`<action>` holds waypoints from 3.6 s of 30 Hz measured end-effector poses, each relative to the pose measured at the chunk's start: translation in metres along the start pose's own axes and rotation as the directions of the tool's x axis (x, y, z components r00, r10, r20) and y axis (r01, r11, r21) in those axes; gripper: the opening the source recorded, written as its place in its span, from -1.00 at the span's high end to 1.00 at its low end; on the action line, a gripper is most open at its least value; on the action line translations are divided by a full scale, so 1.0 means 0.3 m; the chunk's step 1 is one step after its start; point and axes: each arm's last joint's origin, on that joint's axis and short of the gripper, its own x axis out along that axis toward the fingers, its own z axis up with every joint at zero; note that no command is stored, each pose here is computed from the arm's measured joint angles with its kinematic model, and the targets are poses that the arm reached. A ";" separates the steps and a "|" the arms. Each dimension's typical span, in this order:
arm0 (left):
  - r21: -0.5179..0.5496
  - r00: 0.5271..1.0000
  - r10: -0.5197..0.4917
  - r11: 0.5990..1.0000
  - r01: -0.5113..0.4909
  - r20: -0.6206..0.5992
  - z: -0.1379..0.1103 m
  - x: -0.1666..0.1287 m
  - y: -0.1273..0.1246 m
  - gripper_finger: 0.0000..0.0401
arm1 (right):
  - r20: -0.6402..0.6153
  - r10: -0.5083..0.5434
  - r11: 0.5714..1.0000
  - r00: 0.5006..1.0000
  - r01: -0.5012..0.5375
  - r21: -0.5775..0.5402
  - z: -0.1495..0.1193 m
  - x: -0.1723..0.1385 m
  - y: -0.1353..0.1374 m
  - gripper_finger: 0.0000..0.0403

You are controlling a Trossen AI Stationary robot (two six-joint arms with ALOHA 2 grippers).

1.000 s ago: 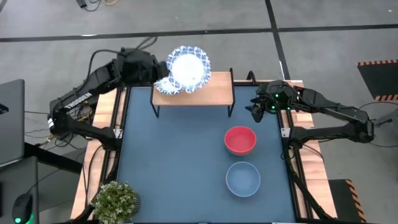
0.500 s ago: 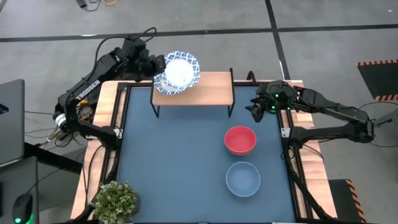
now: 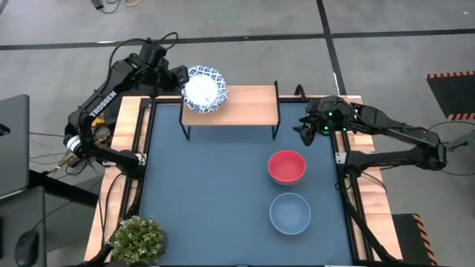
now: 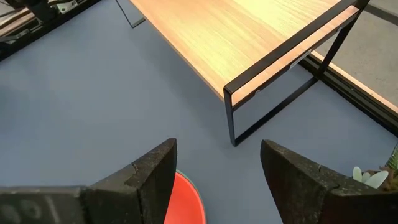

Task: Place and stack bowls onto a shelf
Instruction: Stack the white bowl on the white bowls on the shelf, then put the orange bowl on the shelf

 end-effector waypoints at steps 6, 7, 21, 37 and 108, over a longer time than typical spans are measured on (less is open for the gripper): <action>-0.003 1.000 0.013 1.000 -0.013 -0.017 -0.004 0.022 0.011 1.00 | 0.000 0.000 1.000 1.000 0.000 0.009 0.000 0.000 0.000 -0.29; -0.006 1.000 0.016 1.000 -0.016 -0.019 -0.005 0.026 0.013 1.00 | 0.000 0.000 1.000 1.000 0.000 0.014 0.000 0.000 0.000 -0.29; 0.087 0.999 0.040 0.995 -0.041 0.008 -0.003 0.034 0.018 0.47 | -0.001 0.000 1.000 1.000 0.000 0.019 0.000 0.000 0.000 -0.29; 0.200 0.991 0.131 0.972 -0.126 -0.009 -0.015 0.067 0.026 0.11 | -0.001 0.000 1.000 1.000 0.000 0.029 0.000 0.000 0.000 -0.29; 0.431 0.893 -0.437 0.830 0.354 0.107 -0.207 -0.273 -0.093 0.85 | -0.584 -0.121 0.983 0.803 0.177 0.039 -0.209 0.306 0.047 -0.29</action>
